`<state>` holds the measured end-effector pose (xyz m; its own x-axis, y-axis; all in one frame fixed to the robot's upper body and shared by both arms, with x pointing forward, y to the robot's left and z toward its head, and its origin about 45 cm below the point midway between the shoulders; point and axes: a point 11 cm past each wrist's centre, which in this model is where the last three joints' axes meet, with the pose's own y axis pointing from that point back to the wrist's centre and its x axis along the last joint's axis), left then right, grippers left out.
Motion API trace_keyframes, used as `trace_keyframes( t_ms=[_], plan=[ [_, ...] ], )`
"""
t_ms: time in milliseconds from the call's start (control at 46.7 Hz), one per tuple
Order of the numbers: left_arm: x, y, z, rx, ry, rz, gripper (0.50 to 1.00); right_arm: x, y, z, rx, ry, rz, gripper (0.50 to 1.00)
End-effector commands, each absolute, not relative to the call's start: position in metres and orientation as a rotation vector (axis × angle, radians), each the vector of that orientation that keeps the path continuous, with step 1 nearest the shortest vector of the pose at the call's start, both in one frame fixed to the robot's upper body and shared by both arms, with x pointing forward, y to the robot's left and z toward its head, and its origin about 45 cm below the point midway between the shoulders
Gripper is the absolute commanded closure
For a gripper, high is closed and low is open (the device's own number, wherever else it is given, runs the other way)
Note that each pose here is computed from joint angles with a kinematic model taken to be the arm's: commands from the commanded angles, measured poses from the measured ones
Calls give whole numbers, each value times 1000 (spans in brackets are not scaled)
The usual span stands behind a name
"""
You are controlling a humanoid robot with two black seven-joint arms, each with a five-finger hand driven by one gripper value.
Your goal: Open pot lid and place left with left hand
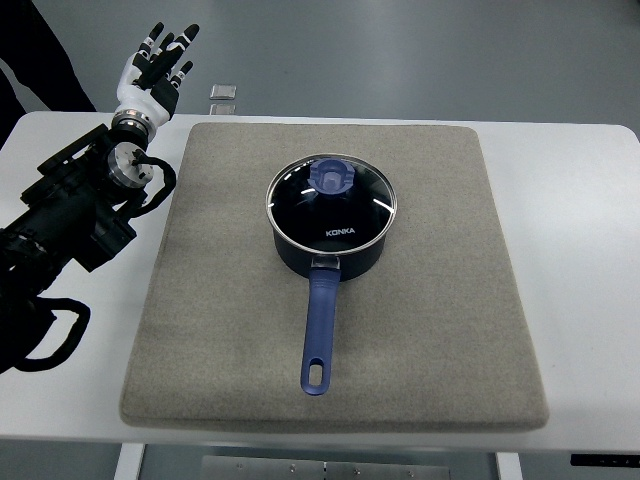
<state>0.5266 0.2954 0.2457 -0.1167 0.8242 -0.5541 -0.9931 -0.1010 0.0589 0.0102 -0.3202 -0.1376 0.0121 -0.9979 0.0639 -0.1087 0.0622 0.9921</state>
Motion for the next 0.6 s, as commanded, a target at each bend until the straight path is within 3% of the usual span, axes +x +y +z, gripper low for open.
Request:
trace_keyframes(
  t_ms=[0, 578],
  plan=[
    [527, 295, 246, -449, 492, 1636, 516, 10, -320, -138, 1248, -1306, -1098, 583],
    [526, 298, 246, -457, 481, 1644, 516, 10, -321, -138, 1247, -1306, -1097, 583]
  ],
)
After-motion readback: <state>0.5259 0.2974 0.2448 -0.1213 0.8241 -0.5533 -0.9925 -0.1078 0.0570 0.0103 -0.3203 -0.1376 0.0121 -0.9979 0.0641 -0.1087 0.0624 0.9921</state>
